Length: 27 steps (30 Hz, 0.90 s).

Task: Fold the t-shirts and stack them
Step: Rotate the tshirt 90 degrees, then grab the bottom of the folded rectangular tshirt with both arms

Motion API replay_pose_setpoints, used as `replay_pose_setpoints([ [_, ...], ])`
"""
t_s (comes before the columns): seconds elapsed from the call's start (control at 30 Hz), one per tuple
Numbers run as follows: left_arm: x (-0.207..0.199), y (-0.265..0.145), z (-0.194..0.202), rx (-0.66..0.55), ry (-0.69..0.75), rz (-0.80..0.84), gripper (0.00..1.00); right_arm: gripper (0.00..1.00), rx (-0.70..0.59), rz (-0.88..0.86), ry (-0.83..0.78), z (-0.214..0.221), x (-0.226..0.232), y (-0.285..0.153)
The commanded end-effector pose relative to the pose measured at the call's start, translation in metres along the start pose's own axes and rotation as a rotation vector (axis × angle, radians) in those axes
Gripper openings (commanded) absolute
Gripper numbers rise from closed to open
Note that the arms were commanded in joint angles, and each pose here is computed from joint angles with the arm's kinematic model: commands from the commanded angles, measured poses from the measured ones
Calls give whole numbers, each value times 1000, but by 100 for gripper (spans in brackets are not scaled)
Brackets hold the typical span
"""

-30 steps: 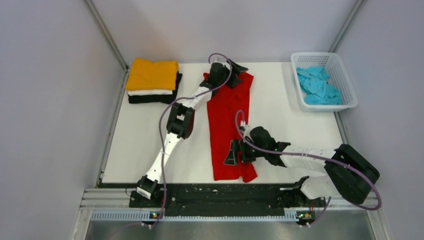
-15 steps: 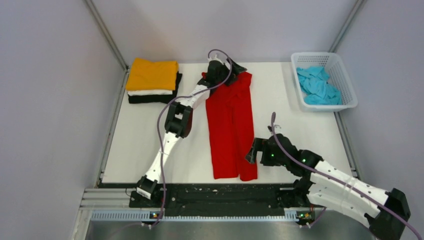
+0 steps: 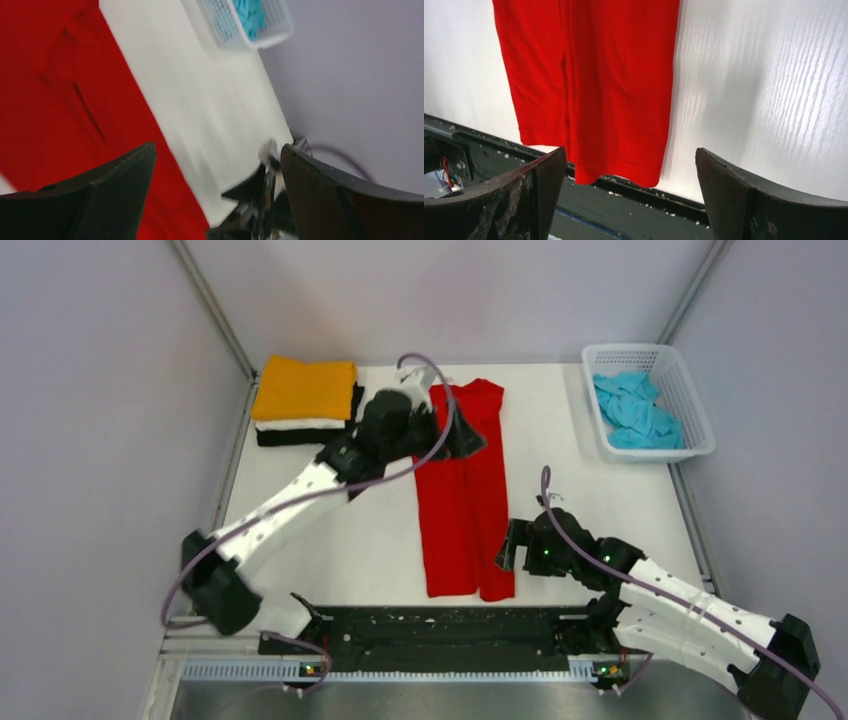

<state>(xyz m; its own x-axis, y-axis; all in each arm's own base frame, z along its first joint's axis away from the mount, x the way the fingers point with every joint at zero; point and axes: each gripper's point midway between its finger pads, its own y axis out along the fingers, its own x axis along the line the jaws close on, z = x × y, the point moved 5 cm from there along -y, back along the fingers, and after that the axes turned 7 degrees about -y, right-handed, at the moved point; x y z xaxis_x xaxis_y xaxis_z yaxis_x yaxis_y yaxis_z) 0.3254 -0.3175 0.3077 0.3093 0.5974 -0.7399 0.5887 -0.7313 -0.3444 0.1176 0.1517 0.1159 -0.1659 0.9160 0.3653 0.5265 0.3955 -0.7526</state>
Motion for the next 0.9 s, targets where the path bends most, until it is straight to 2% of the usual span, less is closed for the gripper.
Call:
replay_pose_setpoints([
  [0.0, 70, -70, 82, 1, -20, -254, 99, 98, 73, -40, 14, 12, 4, -2],
  [0.13, 117, -114, 149, 76, -135, -370, 99, 95, 125, -43, 13, 25, -2, 2],
  [0.2, 126, -127, 178, 129, -158, -377, 99, 93, 153, -62, 14, 31, -1, 2],
  [0.3, 133, -135, 220, 229, -206, -343, 99, 90, 174, -65, 38, 38, -4, 3],
  [0.37, 137, -138, 245, 311, -233, -338, 96, 86, 181, -71, 57, 42, -5, 6],
  [0.47, 136, -136, 271, 373, -247, -325, 91, 81, 188, -95, 70, 46, -3, 8],
  [0.6, 133, -123, 288, 426, -242, -324, 76, 71, 193, -90, 74, 50, -6, 13],
  [0.7, 138, -114, 292, 438, -227, -400, 60, 64, 209, -89, 76, 54, -7, 15],
  [0.87, 146, -102, 302, 462, -220, -474, 48, 57, 225, -92, 89, 62, -11, 19],
])
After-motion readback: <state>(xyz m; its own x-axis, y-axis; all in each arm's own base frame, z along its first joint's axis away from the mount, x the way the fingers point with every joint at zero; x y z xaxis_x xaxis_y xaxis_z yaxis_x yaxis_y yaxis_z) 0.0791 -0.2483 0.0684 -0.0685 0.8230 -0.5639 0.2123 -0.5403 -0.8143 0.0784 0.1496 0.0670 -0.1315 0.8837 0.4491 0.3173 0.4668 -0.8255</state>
